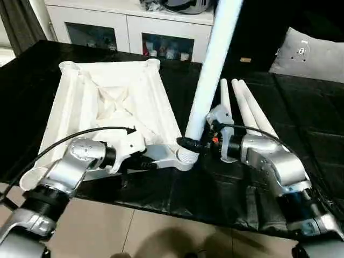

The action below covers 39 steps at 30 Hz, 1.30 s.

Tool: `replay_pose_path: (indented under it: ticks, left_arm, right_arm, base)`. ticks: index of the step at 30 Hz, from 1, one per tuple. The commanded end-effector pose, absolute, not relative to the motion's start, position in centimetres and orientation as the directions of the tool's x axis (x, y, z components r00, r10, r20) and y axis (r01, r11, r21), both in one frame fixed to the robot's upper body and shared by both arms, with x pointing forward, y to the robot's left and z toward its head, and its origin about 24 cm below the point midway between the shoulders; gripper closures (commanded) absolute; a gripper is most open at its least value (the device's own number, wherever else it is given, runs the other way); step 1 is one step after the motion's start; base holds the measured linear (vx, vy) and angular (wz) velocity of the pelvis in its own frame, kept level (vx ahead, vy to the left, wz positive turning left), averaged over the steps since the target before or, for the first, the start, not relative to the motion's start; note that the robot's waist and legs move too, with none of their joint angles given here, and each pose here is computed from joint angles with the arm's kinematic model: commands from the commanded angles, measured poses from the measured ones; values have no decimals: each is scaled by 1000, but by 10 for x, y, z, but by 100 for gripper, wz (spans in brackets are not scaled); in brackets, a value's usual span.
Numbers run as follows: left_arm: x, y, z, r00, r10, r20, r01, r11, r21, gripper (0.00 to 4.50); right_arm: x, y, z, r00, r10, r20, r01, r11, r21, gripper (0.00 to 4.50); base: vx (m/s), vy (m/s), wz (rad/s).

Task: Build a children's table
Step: Insert table leg to table base

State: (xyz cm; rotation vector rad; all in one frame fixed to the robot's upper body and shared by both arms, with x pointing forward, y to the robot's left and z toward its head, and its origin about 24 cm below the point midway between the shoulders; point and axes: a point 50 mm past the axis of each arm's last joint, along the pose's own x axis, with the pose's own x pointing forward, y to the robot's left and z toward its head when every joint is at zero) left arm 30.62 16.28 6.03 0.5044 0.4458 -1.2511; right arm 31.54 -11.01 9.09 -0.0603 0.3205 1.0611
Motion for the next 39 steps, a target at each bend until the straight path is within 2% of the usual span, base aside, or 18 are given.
replay_pose_path:
  ticks: [1, 10, 16, 21, 26, 31, 38, 39]
  left_arm:
    - [310, 158, 62, 273, -787, -553, 962, 239, 134, 450]
    - [310, 156, 63, 248, -803, -542, 969, 210, 133, 450]
    - [310, 156, 63, 253, -803, -539, 967, 212, 139, 450]
    - [311, 156, 64, 268, -804, -531, 963, 225, 145, 450]
    - [313, 154, 63, 278, -808, -520, 961, 240, 141, 450]
    - [314, 153, 64, 283, -810, -514, 959, 246, 141, 450]
    - [315, 154, 63, 281, -809, -516, 959, 246, 138, 450]
    - [315, 154, 63, 278, -809, -519, 960, 243, 137, 450]
  right_arm:
    - [317, -111, 85, 438, 837, -328, -863, 494, 105, 261]
    - [328, -105, 77, 424, 828, -366, -866, 490, 105, 261]
    - [329, -105, 72, 402, 841, -363, -865, 479, 150, 261]
    - [330, -111, 67, 416, 844, -337, -845, 496, 200, 261]
    - [326, -123, 54, 466, 846, -259, -788, 530, 314, 261]
    - [319, -130, 45, 492, 839, -232, -764, 544, 347, 261]
    - [313, -136, 38, 536, 815, -220, -751, 579, 316, 262]
    - [311, -136, 35, 530, 811, -247, -765, 583, 273, 262]
  base:
    - [0, 0, 0]
    - [0, 0, 0]
    - [0, 0, 0]
    - [0, 0, 0]
    - [0, 0, 0]
    - [0, 0, 0]
    - [0, 0, 0]
    - [0, 0, 0]
